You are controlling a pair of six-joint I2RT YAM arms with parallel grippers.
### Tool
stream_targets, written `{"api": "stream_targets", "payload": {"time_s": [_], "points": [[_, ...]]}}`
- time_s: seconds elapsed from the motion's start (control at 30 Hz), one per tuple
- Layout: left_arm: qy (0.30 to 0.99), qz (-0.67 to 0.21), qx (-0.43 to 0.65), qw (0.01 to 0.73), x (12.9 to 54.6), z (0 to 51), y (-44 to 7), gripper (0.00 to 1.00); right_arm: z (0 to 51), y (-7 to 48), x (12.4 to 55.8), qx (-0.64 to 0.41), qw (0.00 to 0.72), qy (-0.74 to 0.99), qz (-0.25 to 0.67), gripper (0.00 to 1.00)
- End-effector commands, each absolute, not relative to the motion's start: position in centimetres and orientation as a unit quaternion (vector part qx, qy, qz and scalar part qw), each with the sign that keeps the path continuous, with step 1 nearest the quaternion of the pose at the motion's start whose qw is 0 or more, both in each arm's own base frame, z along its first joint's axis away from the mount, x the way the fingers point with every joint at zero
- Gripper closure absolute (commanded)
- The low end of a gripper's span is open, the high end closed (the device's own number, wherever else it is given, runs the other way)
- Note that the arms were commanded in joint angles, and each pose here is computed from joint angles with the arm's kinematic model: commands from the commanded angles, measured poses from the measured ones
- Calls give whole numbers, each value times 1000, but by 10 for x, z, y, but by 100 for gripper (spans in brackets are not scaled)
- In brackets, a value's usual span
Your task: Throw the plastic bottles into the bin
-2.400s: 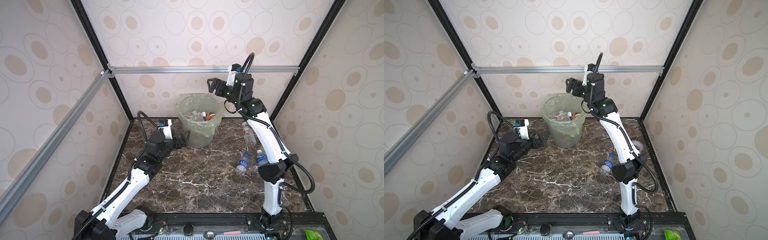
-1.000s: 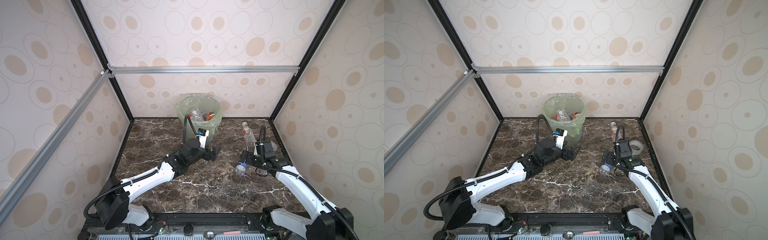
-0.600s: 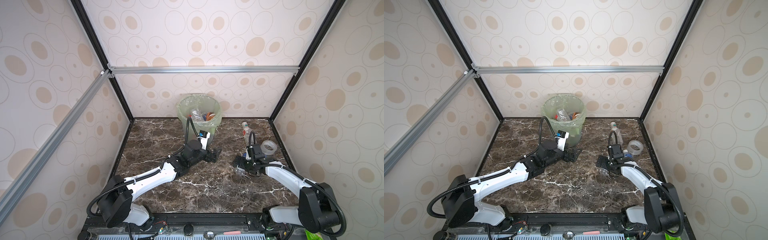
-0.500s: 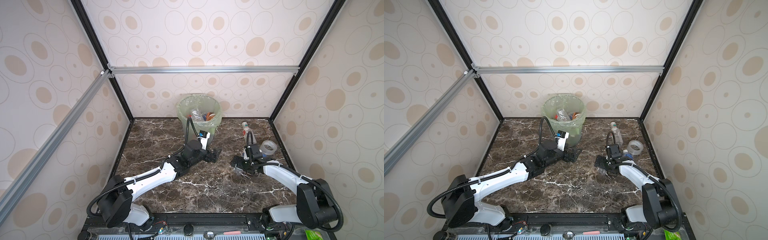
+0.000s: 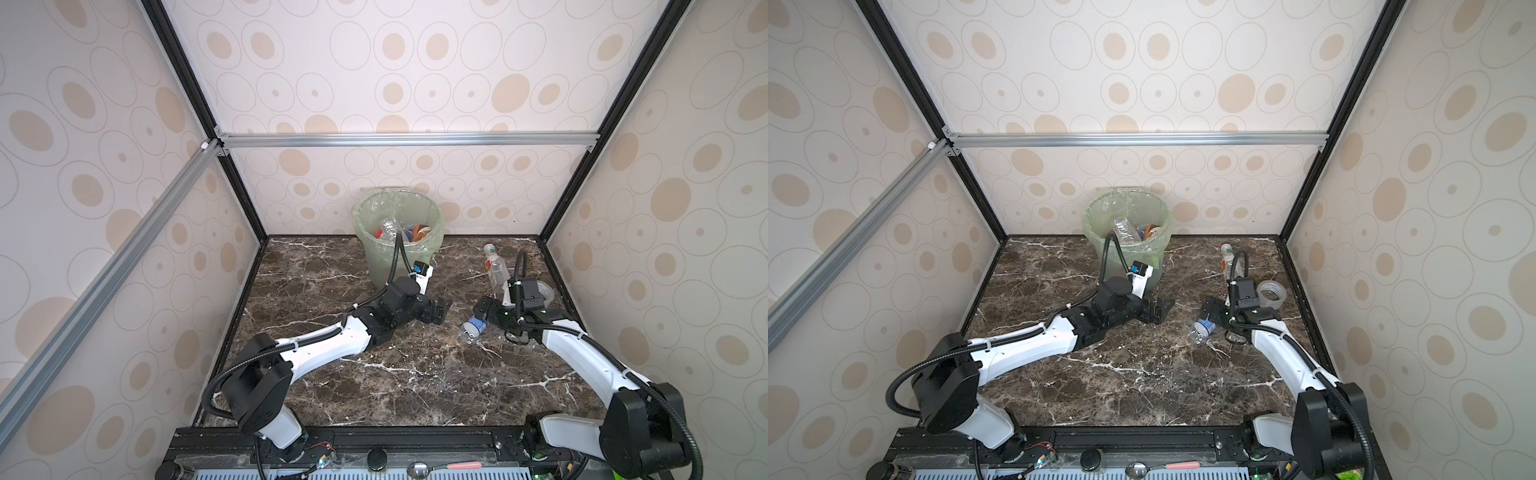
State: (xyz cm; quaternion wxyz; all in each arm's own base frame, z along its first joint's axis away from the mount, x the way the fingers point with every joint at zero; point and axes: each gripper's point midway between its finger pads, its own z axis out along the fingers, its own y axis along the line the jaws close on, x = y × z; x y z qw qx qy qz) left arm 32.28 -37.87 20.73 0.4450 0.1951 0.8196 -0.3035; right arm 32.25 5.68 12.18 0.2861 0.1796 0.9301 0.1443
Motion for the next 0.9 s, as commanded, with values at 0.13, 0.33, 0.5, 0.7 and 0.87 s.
{"api": "stream_targets", "payload": {"time_s": [0.13,0.33,0.5,0.7,0.87], "points": [[826,-253,286,414,315,164,-439,1,152,12,321,224,319,912,127,0],[835,-239,331,370,303,115,-484,1,172,-8,324,248,341,897,130,0],[834,-251,349,345,289,89,-506,1,176,-20,323,268,349,887,139,0],[839,-252,352,329,288,65,-516,2,172,-19,325,273,346,883,160,0],[837,-262,357,320,289,51,-528,18,168,-13,327,270,341,883,177,0]]}}
